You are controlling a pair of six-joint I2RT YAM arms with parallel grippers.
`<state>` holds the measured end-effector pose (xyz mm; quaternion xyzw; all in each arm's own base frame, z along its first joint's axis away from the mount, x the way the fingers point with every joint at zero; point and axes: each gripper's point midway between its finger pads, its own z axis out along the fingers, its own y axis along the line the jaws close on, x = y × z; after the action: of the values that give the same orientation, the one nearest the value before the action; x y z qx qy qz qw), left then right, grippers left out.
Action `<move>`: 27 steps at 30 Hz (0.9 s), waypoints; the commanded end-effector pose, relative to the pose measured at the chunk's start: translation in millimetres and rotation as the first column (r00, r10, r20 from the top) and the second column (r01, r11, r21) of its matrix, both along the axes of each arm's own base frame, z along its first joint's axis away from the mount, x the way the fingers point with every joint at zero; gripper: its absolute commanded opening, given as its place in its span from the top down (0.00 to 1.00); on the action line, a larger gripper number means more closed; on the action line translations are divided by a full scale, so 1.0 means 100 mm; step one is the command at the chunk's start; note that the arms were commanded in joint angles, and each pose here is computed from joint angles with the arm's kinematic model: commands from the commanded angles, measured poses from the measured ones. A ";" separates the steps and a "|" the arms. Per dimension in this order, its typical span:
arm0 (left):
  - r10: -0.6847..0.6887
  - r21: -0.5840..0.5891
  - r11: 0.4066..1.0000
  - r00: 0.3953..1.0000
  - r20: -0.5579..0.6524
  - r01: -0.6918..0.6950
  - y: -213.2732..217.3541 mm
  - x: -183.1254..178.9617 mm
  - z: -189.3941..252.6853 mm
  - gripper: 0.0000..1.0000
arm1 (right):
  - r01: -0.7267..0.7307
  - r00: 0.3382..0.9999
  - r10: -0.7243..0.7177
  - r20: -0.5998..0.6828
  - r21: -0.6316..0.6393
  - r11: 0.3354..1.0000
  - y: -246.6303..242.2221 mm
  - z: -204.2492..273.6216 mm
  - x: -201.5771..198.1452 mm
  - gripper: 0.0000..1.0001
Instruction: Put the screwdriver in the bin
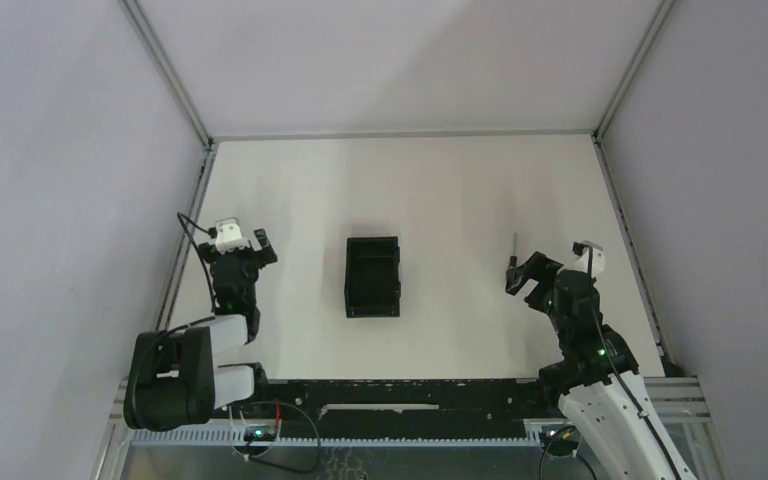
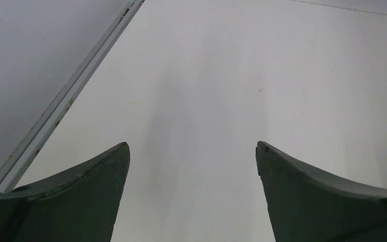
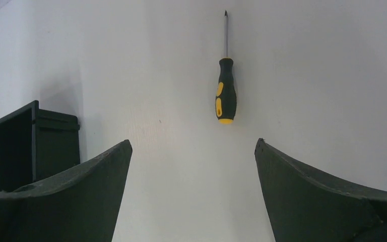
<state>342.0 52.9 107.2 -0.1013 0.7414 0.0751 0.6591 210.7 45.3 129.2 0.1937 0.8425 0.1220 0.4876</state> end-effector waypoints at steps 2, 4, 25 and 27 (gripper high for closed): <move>-0.004 0.020 1.000 0.996 0.088 0.003 0.00 0.16 0.32 0.00 | 0.009 0.995 -0.008 0.102 -0.008 1.000 -0.02 0.28 0.15 0.00; -0.003 0.020 1.000 0.996 0.088 0.002 0.00 0.16 0.32 0.00 | -0.044 0.987 0.047 0.156 -0.020 0.999 0.06 0.50 0.20 0.00; -0.004 0.020 1.000 0.996 0.088 0.003 0.00 0.16 0.32 0.00 | -0.205 0.769 0.049 -0.637 -0.172 0.964 -0.15 -0.39 1.27 0.03; -0.004 0.020 1.000 0.996 0.088 0.002 0.00 0.16 0.32 0.00 | -0.211 0.740 0.051 -0.670 -0.161 0.964 -0.14 -0.62 1.26 0.06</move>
<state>342.0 53.0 107.2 -0.1015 0.7414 0.0752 0.6591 349.3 24.0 87.7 0.1257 0.9695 -0.0293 0.2084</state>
